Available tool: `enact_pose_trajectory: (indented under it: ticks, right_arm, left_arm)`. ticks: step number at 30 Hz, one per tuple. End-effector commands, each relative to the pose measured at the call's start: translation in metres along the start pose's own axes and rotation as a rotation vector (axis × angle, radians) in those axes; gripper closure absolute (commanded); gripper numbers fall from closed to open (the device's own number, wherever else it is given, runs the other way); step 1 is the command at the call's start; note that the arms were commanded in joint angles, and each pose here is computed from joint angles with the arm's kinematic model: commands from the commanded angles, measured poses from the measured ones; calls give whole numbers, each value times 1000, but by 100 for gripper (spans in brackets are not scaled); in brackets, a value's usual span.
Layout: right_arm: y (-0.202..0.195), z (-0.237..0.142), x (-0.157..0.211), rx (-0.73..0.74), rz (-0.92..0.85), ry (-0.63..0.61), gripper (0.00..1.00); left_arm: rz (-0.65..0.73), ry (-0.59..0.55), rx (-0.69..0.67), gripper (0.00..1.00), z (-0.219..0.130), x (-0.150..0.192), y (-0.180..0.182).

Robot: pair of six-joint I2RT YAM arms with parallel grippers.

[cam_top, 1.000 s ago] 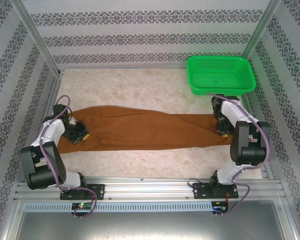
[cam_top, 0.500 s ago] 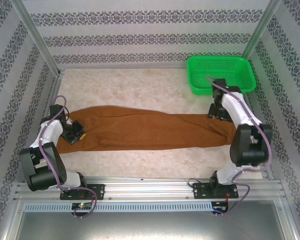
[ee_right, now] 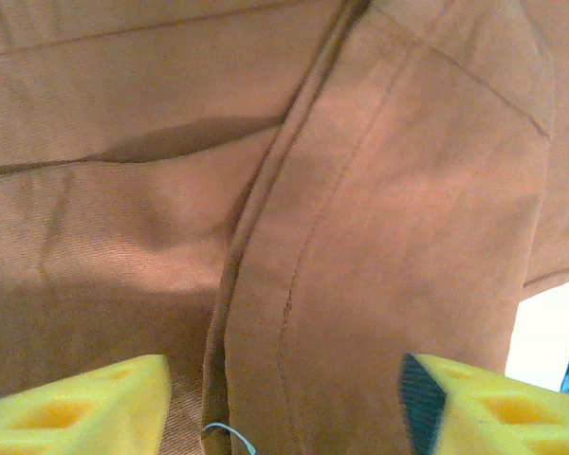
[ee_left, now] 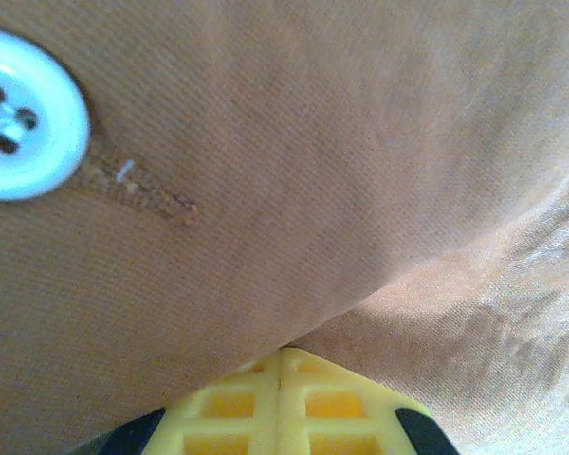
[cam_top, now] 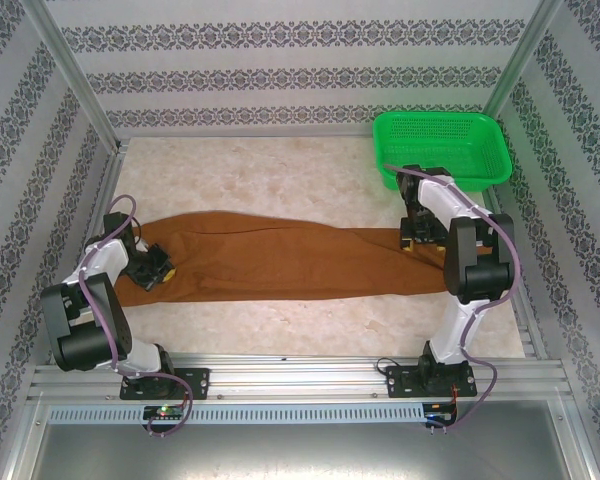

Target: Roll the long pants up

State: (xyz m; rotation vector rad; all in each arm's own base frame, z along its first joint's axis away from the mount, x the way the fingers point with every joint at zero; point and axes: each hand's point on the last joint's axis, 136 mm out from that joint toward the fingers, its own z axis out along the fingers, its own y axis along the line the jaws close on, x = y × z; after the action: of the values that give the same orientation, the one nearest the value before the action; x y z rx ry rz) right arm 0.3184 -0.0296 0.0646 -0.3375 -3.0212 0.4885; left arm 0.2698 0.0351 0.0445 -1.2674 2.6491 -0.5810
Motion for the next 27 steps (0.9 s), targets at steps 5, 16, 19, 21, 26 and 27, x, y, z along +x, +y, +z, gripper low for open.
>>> enact_pose_trajectory:
  ticks: [5,16,19,21,26,27]
  right_arm:
    - [-22,10,9,114,-2,62,100]
    - [-138,-76,-28,186,418,-269,100]
    - [-163,-78,-20,191,513,-284,100]
    - [-176,-73,-12,211,562,-282,100]
    - [-189,-57,1,208,634,-311,100]
    - [-187,-60,-3,182,638,-321,100]
  left_arm:
    - [4,-13,-3,100,2,-9,-1]
    - [-215,-61,-64,100,-16,-18,59]
    - [-237,-77,-62,100,-18,-19,65]
    - [-233,-80,-65,100,-19,-20,65]
    - [-241,-56,-57,100,-13,-17,66]
    - [-243,-55,-60,100,-12,-18,67]
